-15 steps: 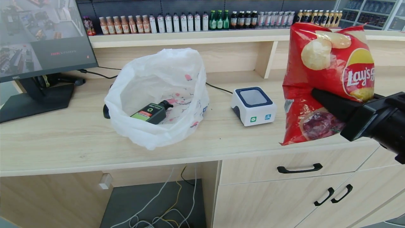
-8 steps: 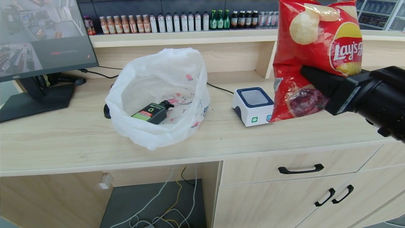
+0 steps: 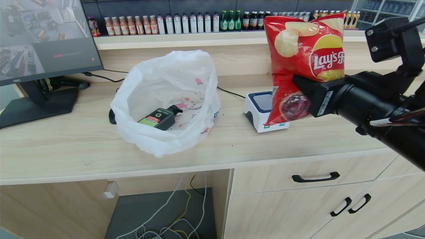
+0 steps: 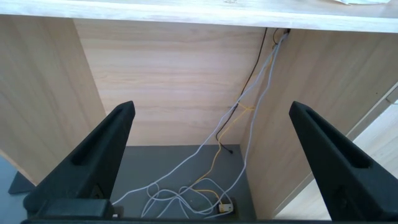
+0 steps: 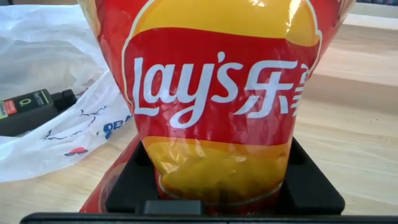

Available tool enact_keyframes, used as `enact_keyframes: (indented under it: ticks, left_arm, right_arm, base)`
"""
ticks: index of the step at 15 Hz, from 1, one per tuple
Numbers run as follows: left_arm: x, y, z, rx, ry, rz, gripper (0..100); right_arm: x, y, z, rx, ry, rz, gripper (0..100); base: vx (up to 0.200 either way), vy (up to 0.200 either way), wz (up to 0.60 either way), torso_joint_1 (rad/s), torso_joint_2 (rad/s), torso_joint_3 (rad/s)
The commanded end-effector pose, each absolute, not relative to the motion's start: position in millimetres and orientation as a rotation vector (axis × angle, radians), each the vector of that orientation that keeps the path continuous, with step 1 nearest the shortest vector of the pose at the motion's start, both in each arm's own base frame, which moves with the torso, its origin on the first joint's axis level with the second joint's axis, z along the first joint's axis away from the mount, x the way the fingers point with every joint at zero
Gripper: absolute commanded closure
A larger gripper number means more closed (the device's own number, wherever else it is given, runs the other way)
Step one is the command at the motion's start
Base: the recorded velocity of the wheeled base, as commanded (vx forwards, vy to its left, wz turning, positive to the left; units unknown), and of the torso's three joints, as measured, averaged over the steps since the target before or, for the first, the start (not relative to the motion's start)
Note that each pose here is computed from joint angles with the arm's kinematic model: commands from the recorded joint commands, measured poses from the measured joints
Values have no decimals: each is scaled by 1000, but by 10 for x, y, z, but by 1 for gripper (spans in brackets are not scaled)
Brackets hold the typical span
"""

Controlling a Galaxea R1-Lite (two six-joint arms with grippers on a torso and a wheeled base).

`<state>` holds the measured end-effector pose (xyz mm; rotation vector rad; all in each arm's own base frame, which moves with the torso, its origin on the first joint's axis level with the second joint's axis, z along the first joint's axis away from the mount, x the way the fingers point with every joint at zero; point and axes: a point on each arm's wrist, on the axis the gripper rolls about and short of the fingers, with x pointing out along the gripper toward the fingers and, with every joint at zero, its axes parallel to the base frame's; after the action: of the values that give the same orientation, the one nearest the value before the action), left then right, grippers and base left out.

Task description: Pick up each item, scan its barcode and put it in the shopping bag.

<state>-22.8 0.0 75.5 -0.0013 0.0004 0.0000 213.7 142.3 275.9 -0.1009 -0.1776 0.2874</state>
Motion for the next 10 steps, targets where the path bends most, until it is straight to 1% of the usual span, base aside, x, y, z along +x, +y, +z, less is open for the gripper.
enact_keyframes:
  ticks: [1,7,10]
  left_arm:
    - [-228,0,755,-2,0,-2,0]
    - [-228,1,755,-2,0,0,0]
    - [-228,0,755,-2,0,2,0]
  right_arm:
    - [2290,1523,2666,-117,-144,286,100]
    - [2479,1646,2468,-145,-84,275,100]
    - [2592,1701,2465,-143,-86,268,100]
  base:
    - [0,0,0,0,0,0]
    - [0,0,0,0,0,0]
    - [0,0,0,0,0,0]
